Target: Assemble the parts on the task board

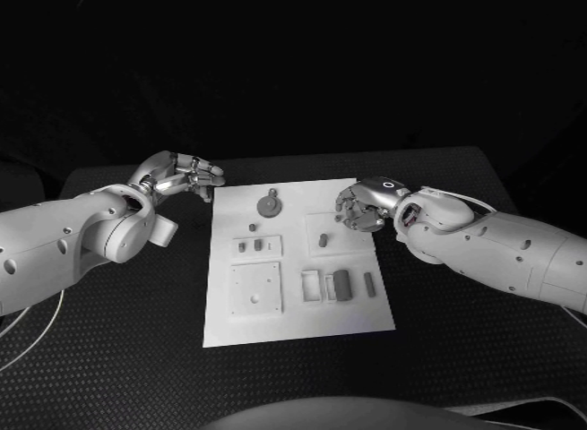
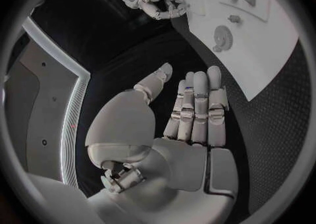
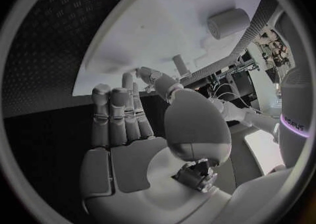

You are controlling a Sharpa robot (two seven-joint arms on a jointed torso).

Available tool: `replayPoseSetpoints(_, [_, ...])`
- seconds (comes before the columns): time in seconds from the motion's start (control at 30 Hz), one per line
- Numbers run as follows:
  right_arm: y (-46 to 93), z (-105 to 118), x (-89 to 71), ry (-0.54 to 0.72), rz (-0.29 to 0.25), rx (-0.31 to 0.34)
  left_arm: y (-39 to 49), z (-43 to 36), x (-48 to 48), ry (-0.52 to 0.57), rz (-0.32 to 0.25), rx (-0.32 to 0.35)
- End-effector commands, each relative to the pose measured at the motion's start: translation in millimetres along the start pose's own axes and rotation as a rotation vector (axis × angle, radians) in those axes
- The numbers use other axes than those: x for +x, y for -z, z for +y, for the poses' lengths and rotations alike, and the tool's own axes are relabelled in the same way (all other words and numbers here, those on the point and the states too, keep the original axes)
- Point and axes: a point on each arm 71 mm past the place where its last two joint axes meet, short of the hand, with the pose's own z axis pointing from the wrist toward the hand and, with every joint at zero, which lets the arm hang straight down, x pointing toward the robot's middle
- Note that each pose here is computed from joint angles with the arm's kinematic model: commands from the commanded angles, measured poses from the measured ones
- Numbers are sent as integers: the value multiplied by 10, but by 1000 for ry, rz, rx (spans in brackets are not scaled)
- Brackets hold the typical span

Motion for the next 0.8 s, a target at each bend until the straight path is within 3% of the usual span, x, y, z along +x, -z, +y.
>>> replayPoseSetpoints(0.03, [-9, 34, 1, 14, -4, -14, -9, -21, 17, 26, 12, 14])
replayPoseSetpoints(0.33, [-46, 61, 44, 12, 39, -13, -18, -18, 30, 34, 15, 6])
replayPoseSetpoints(0.8, [-92, 36, 98, 34, 45, 1, -28, -23, 54, 36, 24, 3])
